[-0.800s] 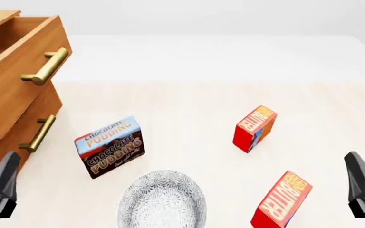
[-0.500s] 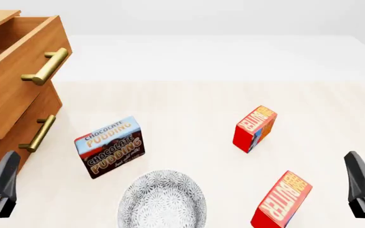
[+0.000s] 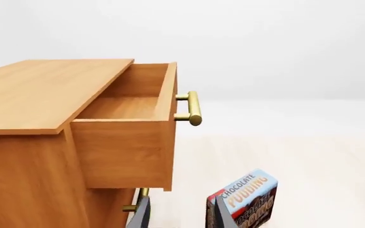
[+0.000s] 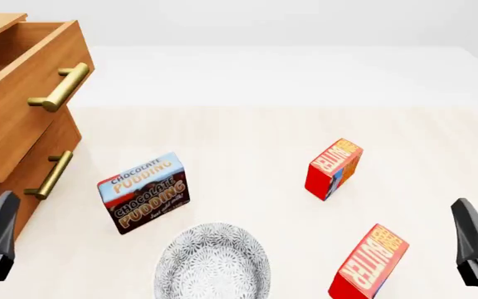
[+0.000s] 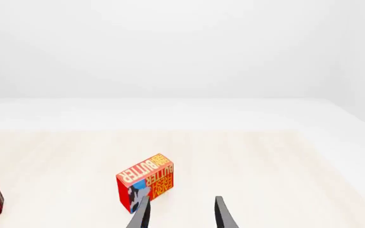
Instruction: Put the butter at the front in the top drawer of the cabinet and close it.
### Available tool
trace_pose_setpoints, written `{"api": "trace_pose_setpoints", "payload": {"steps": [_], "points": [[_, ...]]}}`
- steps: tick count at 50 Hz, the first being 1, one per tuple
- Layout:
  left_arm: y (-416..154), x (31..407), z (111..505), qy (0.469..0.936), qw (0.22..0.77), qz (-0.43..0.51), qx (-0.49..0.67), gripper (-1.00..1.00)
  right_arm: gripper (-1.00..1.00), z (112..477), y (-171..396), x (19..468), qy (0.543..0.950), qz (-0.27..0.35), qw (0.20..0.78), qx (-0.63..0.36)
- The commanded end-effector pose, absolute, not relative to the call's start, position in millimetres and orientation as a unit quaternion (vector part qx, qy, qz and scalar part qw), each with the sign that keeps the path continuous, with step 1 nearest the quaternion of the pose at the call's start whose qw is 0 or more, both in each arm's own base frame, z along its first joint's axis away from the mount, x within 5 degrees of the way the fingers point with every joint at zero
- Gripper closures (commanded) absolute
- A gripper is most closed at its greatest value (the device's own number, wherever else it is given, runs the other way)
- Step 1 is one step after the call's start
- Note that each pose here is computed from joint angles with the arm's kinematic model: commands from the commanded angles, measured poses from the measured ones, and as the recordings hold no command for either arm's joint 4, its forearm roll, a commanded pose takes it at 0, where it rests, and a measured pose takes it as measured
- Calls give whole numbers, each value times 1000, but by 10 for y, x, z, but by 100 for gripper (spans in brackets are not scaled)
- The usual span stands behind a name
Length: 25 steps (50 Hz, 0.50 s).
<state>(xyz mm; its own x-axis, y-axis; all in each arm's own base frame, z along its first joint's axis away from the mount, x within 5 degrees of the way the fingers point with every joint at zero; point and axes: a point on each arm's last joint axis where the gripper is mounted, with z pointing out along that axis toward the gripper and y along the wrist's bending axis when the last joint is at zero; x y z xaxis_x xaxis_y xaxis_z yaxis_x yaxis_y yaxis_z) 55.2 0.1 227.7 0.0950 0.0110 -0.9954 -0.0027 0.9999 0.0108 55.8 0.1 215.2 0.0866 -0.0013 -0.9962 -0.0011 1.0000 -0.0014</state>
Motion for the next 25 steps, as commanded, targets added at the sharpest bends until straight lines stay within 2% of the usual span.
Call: {"api": "trace_pose_setpoints", "payload": {"steps": [1,6,17,25], "points": [[-24,495,2498,683,730,-5,28,-100,-100,2149,1,559,676,0,737,-1],[-9,293,2907,678,735,-22,1,-100,-100,2149,1,559,676,0,737,-1],[1,45,3282,694,720,1,-17,-100,-100,2149,1,559,676,0,737,-1],[2,80,3484,708,706,-1,-20,-100,-100,2149,1,559,676,0,737,-1]]}}
